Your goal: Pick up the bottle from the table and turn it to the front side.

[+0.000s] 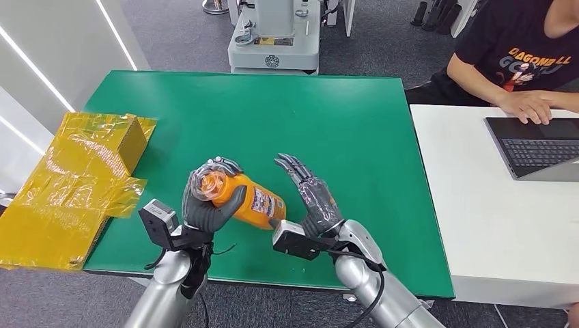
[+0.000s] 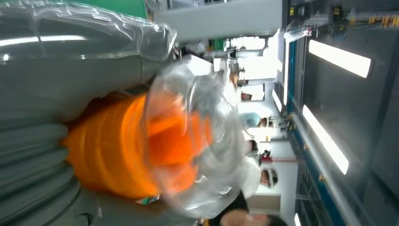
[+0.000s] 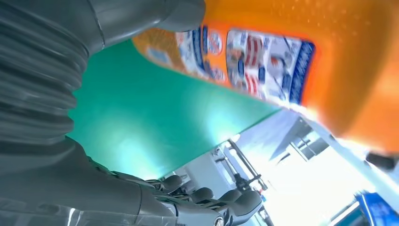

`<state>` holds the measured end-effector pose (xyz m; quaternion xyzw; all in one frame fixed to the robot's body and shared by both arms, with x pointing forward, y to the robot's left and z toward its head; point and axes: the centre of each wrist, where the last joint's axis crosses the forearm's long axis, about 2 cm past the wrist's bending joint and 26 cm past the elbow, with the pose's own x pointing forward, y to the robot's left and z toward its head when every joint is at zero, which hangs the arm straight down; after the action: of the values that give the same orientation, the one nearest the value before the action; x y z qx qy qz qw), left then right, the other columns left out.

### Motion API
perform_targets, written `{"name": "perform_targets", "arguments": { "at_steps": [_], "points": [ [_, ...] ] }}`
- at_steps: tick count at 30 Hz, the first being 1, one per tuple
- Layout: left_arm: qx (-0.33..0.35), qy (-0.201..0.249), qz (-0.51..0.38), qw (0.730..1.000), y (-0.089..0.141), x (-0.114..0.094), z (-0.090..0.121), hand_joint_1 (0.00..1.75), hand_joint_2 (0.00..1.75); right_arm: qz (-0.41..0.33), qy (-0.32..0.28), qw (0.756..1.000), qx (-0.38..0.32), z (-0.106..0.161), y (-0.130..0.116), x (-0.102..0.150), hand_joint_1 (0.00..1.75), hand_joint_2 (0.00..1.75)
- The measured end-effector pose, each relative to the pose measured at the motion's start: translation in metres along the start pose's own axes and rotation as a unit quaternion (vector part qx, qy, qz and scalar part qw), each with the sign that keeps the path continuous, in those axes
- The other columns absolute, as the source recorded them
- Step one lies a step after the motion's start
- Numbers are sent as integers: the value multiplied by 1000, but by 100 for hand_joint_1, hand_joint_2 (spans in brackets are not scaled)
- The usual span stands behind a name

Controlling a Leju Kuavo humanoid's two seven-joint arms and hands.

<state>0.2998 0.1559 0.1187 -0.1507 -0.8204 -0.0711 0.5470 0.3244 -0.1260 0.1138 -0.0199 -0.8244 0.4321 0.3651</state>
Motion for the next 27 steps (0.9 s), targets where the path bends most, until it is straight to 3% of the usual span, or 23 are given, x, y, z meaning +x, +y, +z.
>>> {"name": "perform_targets", "arguments": {
  "at_steps": [14,23,27],
  "points": [
    [41,-53,-137,988,51,32,-22,175,175,-49,-12,995,-90,7,5,31,0,175],
    [64,-85,-260,960,93,64,-36,175,175,-54,-14,990,-129,23,1,44,0,175],
    [76,-89,-343,932,116,77,-43,175,175,-51,-9,988,-145,31,-1,47,0,175]
  ]
}}
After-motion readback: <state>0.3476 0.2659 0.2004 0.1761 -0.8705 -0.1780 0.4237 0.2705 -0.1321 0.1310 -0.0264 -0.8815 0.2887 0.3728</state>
